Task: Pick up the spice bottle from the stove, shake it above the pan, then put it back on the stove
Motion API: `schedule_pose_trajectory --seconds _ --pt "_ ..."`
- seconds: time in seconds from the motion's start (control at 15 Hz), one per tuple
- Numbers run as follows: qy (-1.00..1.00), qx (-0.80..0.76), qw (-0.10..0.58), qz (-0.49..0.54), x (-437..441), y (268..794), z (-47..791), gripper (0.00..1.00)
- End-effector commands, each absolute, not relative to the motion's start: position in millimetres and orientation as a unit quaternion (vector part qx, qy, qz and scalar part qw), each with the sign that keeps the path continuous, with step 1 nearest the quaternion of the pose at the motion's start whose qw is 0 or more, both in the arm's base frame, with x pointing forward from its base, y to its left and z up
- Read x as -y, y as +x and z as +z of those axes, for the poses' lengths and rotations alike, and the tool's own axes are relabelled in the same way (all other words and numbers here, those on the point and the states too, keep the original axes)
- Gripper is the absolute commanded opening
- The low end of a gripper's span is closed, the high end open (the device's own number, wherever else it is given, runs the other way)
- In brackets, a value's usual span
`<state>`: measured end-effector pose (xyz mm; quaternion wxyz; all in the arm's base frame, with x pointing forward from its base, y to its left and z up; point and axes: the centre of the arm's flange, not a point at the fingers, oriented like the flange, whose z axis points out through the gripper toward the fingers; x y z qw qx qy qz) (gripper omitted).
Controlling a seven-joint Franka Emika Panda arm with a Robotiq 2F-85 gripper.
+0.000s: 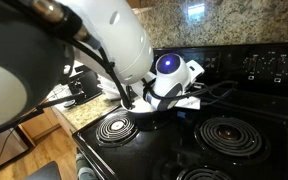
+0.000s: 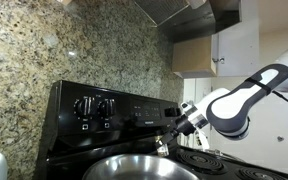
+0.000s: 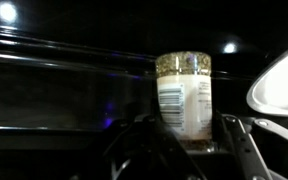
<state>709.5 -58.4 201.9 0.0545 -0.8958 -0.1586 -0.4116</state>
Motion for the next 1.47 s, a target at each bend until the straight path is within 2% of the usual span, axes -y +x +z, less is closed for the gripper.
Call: schedule_pose_trajectory --seconds 0.0,0.8,0.87,1.0,1.2,1.4 --pt "-0.884 0.139 0.041 -0.444 57.1 718.2 194.1 0.18" --pt "-0.886 0.133 0.003 -0.444 66.9 723.7 167.7 0.18" --pt "-0.888 0.134 0.007 -0.44 67.5 724.0 166.6 0.68" --pt "-0.889 0.133 0.004 -0.439 67.1 723.7 164.4 0.76" --pt "-0.889 0.136 0.003 -0.436 65.8 724.1 162.5 0.99" --pt "-0.889 0.141 -0.001 -0.435 62.2 724.0 164.1 1.0"
